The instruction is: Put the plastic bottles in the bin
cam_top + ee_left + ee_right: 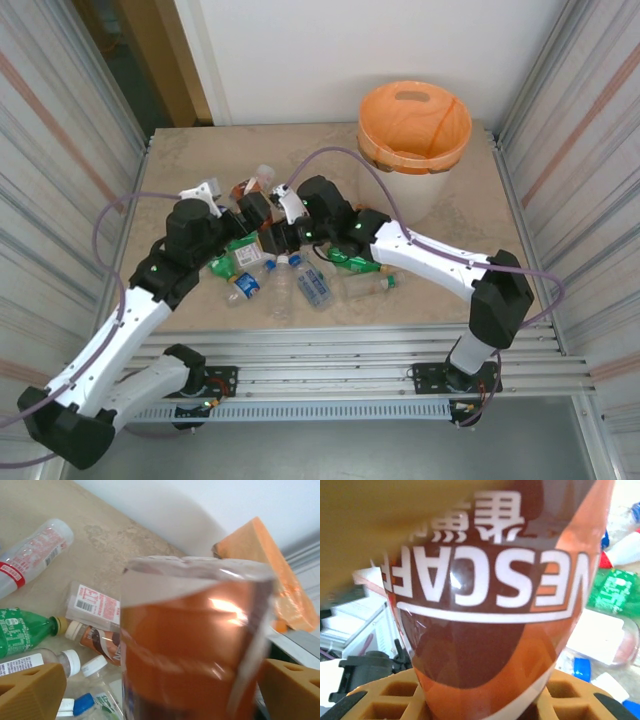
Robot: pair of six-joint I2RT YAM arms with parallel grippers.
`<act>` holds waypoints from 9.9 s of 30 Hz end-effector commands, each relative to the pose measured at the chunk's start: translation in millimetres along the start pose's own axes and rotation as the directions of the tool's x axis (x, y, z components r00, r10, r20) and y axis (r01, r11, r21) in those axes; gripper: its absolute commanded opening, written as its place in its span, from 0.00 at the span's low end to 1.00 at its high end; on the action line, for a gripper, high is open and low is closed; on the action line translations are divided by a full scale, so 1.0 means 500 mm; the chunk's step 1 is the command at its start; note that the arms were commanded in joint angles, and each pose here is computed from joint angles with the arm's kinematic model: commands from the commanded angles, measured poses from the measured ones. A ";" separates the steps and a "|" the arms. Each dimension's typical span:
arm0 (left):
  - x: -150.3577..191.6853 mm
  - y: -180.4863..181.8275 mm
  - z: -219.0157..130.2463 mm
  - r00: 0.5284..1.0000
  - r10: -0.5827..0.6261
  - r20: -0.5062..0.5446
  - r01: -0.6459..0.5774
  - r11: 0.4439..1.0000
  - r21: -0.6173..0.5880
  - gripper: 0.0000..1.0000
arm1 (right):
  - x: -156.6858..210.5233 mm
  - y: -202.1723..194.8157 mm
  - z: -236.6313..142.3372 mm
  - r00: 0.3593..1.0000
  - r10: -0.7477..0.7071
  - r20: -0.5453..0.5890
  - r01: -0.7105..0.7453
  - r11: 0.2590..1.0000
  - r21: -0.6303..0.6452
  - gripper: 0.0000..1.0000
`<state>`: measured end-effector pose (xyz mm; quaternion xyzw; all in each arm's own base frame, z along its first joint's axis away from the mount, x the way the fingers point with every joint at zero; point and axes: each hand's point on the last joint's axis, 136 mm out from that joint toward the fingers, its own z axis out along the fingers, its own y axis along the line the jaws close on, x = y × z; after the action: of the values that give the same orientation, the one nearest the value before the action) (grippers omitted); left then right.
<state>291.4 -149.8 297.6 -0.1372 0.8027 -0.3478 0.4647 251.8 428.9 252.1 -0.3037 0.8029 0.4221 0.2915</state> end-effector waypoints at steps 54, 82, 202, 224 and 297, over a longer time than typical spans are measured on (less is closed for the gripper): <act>-0.005 0.242 -0.051 0.990 0.144 0.001 -0.127 0.876 -0.464 0.99 | -0.192 -0.684 -0.428 0.950 0.310 0.041 -0.269 0.743 0.613 0.35; 0.073 0.420 -0.006 0.988 -0.066 -0.141 -0.033 0.794 -0.607 0.94 | -0.295 -0.576 -0.573 0.985 0.093 0.146 -0.171 0.653 0.738 0.80; -0.039 -0.021 0.024 1.000 0.006 0.006 -0.006 0.999 0.047 0.69 | -0.009 0.020 0.021 0.998 0.028 -0.052 -0.032 0.996 -0.088 0.00; -0.145 -0.053 -0.107 0.970 0.149 0.191 -0.144 0.989 -0.040 0.99 | -0.080 -0.086 -0.218 0.992 0.042 0.121 -0.073 0.962 0.264 0.00; -0.105 0.259 0.112 0.942 0.272 -0.196 -0.330 0.853 -0.405 0.99 | -0.172 -0.666 -0.463 0.943 0.332 0.003 -0.251 0.709 0.659 0.64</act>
<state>373.1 -61.3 217.6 -0.0994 0.8983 -0.1207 0.4106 501.0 98.9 248.5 -0.0684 0.9549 0.1484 0.2478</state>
